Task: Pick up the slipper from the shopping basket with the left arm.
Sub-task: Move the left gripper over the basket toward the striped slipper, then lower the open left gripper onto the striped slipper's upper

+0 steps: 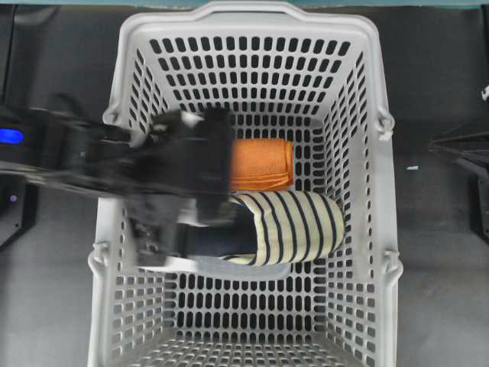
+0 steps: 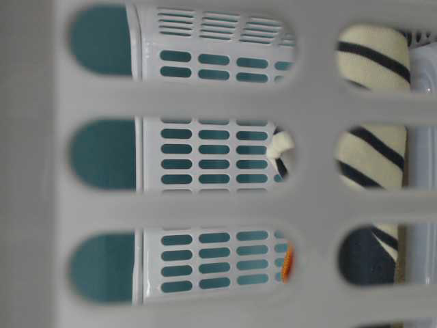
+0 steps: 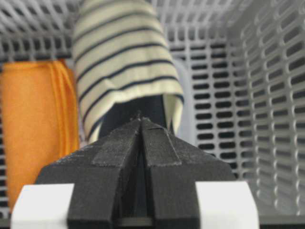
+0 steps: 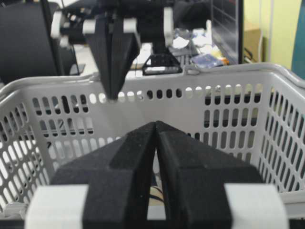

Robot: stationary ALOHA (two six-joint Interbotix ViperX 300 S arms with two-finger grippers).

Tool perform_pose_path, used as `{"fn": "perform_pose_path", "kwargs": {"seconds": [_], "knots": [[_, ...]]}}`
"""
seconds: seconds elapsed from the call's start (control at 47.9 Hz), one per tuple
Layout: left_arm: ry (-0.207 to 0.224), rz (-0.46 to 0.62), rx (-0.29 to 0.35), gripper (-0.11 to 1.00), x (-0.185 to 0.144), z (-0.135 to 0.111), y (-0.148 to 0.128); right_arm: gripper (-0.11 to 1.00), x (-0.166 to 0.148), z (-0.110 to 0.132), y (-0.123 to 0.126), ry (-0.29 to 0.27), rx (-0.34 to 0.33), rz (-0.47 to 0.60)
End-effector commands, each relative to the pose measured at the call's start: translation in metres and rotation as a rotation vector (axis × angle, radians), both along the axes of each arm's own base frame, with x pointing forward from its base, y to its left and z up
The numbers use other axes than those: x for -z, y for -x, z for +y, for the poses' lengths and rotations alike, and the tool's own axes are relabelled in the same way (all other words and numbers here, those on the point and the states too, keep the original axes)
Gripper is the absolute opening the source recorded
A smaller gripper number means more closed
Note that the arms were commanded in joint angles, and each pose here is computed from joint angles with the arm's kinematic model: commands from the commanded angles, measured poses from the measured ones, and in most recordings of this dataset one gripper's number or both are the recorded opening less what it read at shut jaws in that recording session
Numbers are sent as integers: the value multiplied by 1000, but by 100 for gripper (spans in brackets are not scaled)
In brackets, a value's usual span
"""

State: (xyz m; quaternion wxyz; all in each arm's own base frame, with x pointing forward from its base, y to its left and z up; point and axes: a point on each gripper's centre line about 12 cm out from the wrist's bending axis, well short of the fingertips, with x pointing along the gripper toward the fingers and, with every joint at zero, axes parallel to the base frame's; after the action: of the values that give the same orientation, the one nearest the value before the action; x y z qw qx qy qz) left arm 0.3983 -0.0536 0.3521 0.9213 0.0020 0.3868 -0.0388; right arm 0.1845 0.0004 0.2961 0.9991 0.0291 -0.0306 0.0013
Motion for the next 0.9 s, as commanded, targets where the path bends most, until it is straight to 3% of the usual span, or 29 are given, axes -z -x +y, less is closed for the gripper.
{"fn": "perform_pose_path", "kwargs": {"seconds": [0.0,0.313,0.542,0.626,0.876], "knots": [[12,32,-21,0,-11,-3,-16,-1,-5,1,0,-5,-3,-12],[23,160,-61,4,5,-9,-53,-1,-6,1,3,-3,-4,-15],[36,180,-74,68,14,-16,-71,-1,-6,1,3,-5,-8,-18],[29,196,-71,86,19,-17,-76,-1,-6,1,3,-5,-8,-20],[4,295,-80,91,50,-12,-86,-1,-7,2,4,-6,-11,-21]]}}
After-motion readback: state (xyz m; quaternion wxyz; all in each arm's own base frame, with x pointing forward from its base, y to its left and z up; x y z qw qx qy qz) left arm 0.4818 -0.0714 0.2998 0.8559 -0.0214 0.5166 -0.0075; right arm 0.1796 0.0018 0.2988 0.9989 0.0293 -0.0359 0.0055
